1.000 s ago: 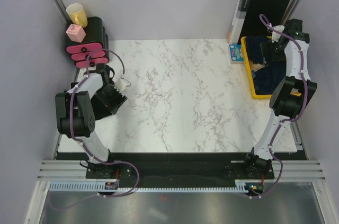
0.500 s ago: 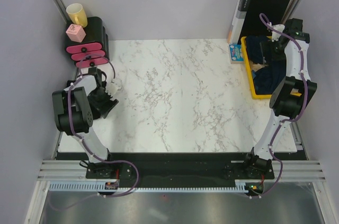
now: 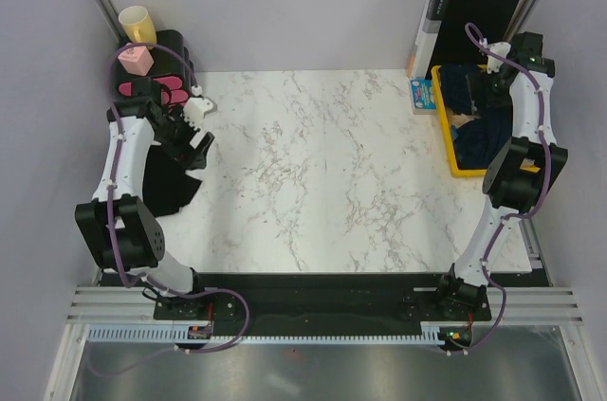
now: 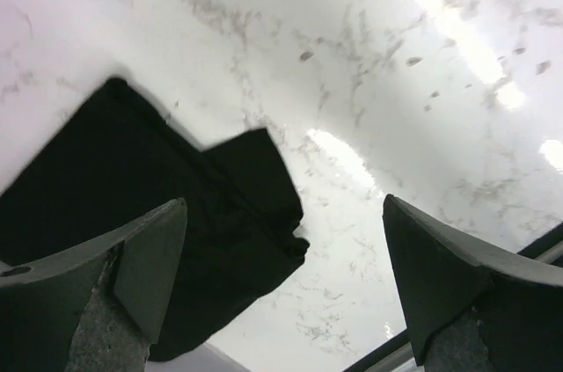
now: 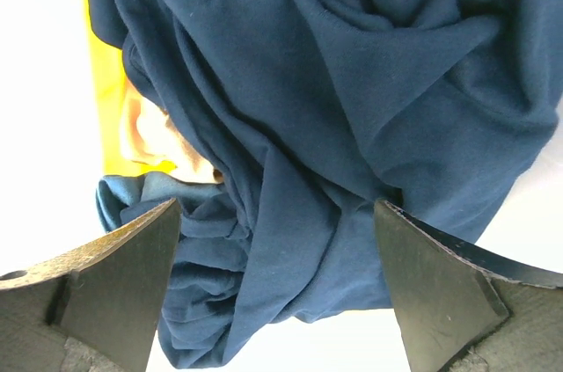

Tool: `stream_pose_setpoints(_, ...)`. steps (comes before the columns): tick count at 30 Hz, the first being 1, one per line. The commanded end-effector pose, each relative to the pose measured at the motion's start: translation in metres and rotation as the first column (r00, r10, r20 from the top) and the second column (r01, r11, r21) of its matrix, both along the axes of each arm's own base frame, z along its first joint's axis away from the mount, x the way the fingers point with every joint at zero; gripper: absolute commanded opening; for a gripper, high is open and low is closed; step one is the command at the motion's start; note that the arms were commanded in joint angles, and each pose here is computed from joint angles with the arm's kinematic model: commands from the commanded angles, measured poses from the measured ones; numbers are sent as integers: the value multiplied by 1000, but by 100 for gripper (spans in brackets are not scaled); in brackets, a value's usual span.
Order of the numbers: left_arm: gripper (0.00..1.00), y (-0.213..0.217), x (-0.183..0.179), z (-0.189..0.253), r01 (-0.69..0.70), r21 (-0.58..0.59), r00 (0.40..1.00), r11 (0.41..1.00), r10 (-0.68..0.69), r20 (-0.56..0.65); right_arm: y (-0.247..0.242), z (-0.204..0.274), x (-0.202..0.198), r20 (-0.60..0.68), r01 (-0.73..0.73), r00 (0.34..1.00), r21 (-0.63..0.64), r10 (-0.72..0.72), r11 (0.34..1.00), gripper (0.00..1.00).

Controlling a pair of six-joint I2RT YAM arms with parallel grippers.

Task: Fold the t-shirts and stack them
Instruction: Grab crumpled tshirt from bin with the right arm, then move the tshirt to the center of the board

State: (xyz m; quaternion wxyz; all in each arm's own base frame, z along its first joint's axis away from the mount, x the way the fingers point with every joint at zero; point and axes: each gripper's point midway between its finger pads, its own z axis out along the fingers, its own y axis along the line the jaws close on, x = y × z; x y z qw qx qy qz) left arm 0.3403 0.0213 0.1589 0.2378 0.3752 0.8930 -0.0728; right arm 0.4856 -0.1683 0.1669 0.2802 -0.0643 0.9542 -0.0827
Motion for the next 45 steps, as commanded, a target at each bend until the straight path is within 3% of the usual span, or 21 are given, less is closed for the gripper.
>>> stream_pose_setpoints(1,100,-41,-18,21,122,-156,992,980,-125,-10,-8,23,14,92,33,995,-26,-30,999,97)
stream_pose_setpoints(5,100,-47,-10,14,110,-201,993,973,-117,-25,-24,15,23,101,83,992,-77,-76,994,81)
stream_pose_setpoints(6,99,-48,-8,13,114,-206,992,972,-122,-25,-25,13,25,104,85,992,-83,-76,993,64)
stream_pose_setpoints(8,100,-50,-5,11,112,-222,992,968,-121,-27,-30,9,31,114,101,989,-97,-90,990,42)
stream_pose_setpoints(11,99,-52,-1,10,117,-220,992,968,-123,-13,-31,5,35,110,88,991,-104,-76,991,33)
stream_pose_setpoints(14,99,-53,2,12,122,-218,992,968,-124,5,-31,8,35,111,79,992,-115,-66,990,14)
stream_pose_setpoints(15,100,-53,3,13,126,-215,992,969,-126,12,-31,9,34,110,77,992,-119,-64,990,0)
stream_pose_setpoints(19,99,-55,7,16,137,-209,990,968,-131,41,-26,27,32,138,57,990,-134,-38,989,0)
stream_pose_setpoints(24,99,-64,20,29,157,-210,982,965,-131,133,-14,112,29,319,53,948,-179,7,982,0)
stream_pose_setpoints(28,100,-72,30,38,192,-186,966,964,-152,208,15,179,24,434,12,893,-284,118,959,0)
stream_pose_setpoints(36,100,-123,57,55,358,-85,888,930,-311,340,61,290,11,639,61,732,-406,236,912,0)
stream_pose_setpoints(41,100,-167,88,82,442,-8,800,897,-390,456,96,363,0,767,115,560,-448,315,886,0)
stream_pose_setpoints(45,99,-195,114,93,458,-27,775,889,-384,502,134,407,-8,803,116,438,-496,404,860,0)
